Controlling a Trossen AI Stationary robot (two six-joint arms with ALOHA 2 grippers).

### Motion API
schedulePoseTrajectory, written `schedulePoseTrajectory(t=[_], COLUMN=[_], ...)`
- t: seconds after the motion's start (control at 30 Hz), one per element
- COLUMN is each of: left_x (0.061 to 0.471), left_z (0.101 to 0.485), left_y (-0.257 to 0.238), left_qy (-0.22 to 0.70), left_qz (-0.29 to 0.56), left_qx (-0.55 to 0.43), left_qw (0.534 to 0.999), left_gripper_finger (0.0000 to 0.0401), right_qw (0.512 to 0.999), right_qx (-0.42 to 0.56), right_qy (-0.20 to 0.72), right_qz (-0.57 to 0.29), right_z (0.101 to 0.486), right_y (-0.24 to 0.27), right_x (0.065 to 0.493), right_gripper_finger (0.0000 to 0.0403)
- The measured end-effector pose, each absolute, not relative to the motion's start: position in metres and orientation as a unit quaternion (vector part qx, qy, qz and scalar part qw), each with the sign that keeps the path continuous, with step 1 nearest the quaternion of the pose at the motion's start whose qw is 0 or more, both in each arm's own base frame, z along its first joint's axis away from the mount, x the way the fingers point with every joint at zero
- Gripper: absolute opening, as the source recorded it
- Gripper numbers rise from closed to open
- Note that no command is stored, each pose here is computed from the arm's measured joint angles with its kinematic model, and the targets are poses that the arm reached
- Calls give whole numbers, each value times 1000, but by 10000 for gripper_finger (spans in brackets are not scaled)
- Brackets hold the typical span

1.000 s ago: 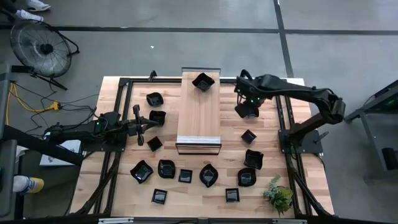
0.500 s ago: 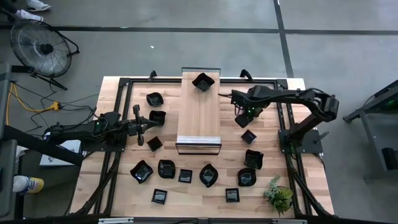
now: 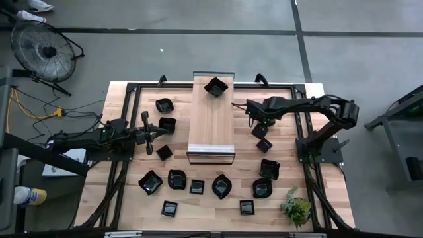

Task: Pick & Place Mini shaped plates
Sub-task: Put the leaf-shaped plate on the shelf

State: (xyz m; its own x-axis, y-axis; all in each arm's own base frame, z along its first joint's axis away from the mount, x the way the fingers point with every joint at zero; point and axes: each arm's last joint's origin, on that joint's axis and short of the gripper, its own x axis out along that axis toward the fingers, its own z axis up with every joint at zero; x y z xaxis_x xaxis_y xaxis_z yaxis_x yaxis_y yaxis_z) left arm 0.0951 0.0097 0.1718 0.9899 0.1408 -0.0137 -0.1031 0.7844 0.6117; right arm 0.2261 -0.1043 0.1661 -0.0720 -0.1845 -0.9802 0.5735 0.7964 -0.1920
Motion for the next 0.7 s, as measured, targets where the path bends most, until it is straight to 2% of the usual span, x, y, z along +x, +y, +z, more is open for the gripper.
schedulePoseTrajectory(t=[0.23, 0.47, 0.7], left_x=[95, 95, 95], left_z=[172, 172, 172], left_y=[10, 10, 10], left_qy=[29, 29, 29], left_qz=[65, 64, 65], left_qx=[322, 322, 322], left_qw=[944, 944, 944], left_gripper_finger=[12, 12, 12], right_qw=[661, 660, 659], right_qx=[73, 76, 76], right_qy=[689, 698, 693], right_qz=[-289, -269, -283], right_z=[165, 152, 139], right_y=[-107, -105, -107], right_x=[224, 232, 239], right_gripper_finger=[197, 197, 197])
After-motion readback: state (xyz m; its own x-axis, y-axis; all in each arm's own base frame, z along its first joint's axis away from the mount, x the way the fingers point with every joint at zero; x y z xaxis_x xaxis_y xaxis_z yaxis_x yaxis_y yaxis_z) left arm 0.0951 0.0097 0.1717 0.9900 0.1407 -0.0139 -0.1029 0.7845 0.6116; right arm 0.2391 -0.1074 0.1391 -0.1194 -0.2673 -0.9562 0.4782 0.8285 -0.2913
